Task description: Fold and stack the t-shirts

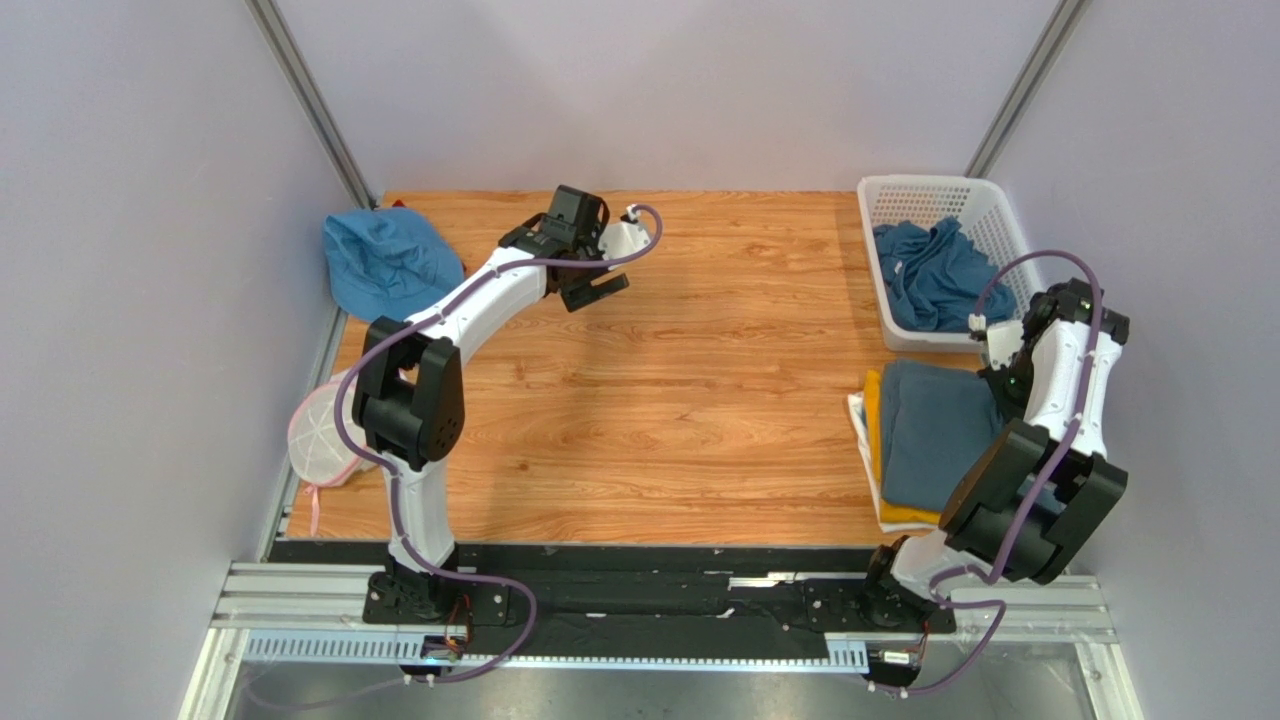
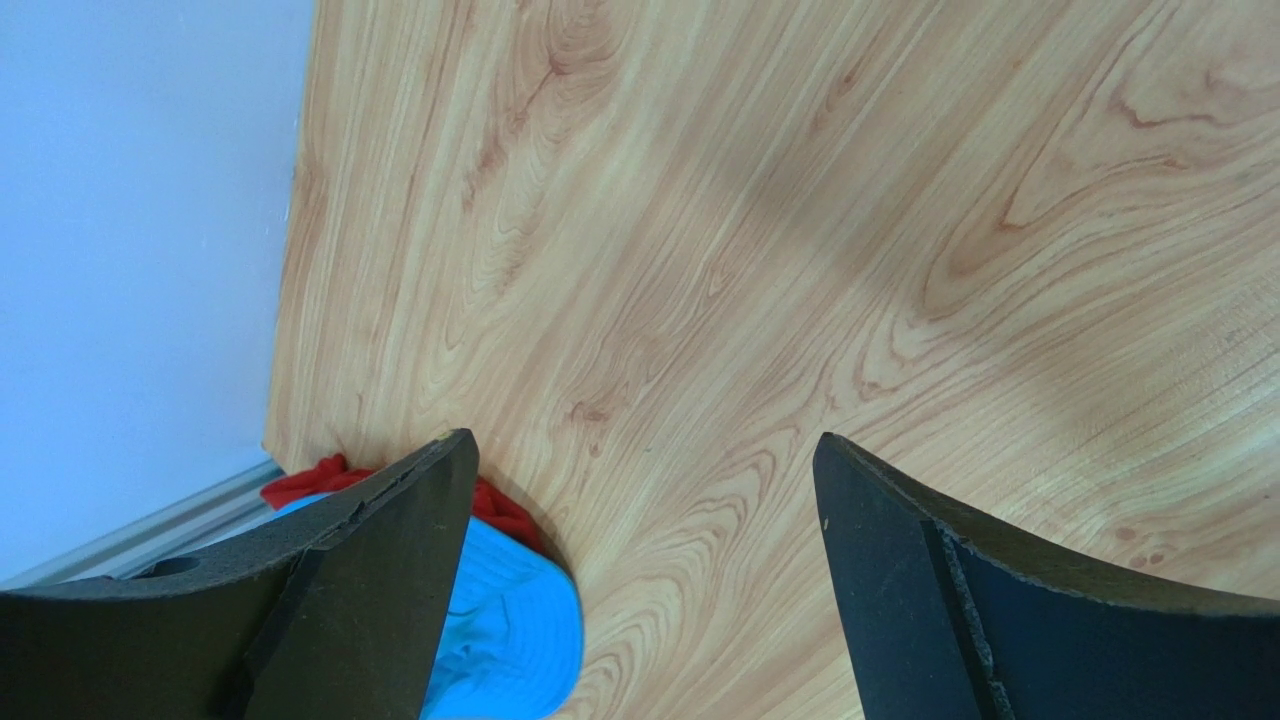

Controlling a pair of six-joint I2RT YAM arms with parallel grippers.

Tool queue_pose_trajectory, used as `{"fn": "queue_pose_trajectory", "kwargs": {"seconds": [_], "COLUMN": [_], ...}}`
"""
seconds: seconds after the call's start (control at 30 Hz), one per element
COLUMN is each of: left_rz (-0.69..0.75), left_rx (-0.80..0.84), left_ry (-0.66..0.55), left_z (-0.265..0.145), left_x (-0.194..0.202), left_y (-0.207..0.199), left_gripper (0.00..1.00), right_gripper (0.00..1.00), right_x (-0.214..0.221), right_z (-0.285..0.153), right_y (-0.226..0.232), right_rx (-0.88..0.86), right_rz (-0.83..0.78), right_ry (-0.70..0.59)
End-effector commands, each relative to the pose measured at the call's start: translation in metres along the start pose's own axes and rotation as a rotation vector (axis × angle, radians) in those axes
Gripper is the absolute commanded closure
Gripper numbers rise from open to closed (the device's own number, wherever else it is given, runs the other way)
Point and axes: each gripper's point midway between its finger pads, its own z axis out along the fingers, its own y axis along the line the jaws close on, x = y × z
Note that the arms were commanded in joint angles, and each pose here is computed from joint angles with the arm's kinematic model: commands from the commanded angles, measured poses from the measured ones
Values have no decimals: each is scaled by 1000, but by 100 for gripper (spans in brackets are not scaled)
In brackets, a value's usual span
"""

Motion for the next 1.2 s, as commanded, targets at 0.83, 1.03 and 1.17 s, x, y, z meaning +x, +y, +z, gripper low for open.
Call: {"fn": "queue_pose_trajectory", "kwargs": {"seconds": [0.83,1.03,1.17], "left_rz": [-10,-13,-19], "left_rx": [-21,-32,-26], "left_ry": [-40,-44,-44], "left_z": [-18,-26,-28], "left_x": [-9,-5,-1], "left_y": [3,1,-3], "left_gripper": [9,9,9], "right_gripper": [22,19,18], "right_x": [-18,-17,-17], "right_z": [-28,-59,-51], "right_y": [-52,-51,-42], "right_rx": [258,279,239], "right_rz": [79,91,84], "right_ry": [-111,-184,-189]}}
